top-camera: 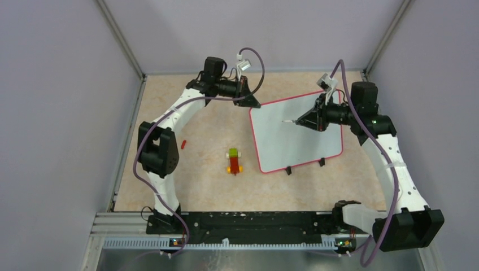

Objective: Write a sentence on the whiteboard

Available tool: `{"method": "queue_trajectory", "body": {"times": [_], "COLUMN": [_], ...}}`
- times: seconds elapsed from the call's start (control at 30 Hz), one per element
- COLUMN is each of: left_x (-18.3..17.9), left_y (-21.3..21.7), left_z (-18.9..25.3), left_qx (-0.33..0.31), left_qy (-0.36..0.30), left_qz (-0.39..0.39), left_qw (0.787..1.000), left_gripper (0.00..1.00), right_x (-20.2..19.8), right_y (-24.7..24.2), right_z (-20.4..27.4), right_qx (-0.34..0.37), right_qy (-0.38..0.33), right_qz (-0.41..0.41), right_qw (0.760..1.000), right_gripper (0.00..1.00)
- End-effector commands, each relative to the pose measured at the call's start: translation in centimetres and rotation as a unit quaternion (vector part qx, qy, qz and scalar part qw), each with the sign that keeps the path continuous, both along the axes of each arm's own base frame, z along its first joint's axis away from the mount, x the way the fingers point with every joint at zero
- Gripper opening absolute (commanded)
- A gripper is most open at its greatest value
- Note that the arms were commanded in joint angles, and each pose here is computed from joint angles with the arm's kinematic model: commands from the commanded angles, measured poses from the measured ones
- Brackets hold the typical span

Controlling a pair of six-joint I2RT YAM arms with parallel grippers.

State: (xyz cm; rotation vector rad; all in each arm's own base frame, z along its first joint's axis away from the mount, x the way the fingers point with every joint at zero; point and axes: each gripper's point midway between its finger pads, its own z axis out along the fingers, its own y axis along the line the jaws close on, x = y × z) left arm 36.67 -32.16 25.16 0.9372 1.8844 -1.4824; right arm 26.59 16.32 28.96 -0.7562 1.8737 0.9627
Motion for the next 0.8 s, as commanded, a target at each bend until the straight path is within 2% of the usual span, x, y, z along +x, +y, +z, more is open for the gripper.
{"method": "queue_trajectory", "body": {"times": [0.0,0.17,0.27,0.33,0.37,0.6,0.7,0.77], "left_x": [-0.2,-0.2,-0.5,-0.7,-0.6,-0.9,-1.3,-1.2], "left_y": [-1.2,-1.3,-1.0,-0.6,-0.3,2.0,2.0,1.9], "left_z": [-0.4,-0.3,0.3,0.8,1.0,1.6,1.6,1.5], "left_qx": [0.013,0.017,0.015,0.013,0.011,0.006,0.001,0.0], "left_qy": [-0.009,-0.005,-0.01,-0.01,-0.009,-0.014,-0.012,-0.009], "left_qz": [-0.026,-0.032,-0.033,-0.031,-0.029,-0.011,-0.014,-0.016], "left_qw": [1.0,0.999,0.999,0.999,0.999,1.0,1.0,1.0], "left_gripper": [0.0,0.01,0.11,0.22,0.23,0.28,0.27,0.22], "right_x": [-0.3,-0.3,-0.2,-0.2,-0.1,0.6,1.1,1.4], "right_y": [0.6,1.0,1.1,1.3,1.4,3.8,5.1,6.1], "right_z": [0.7,1.0,1.1,1.2,1.2,1.4,1.2,1.3], "right_qx": [-0.019,-0.028,-0.033,-0.037,-0.04,-0.07,-0.083,-0.087], "right_qy": [-0.045,-0.056,-0.064,-0.069,-0.072,-0.095,-0.109,-0.118], "right_qz": [0.008,0.015,0.014,0.017,0.017,0.03,0.029,0.025], "right_qw": [0.999,0.998,0.997,0.997,0.996,0.993,0.99,0.989], "right_gripper": [0.0,0.0,0.0,0.0,0.0,0.0,0.0,0.0]}}
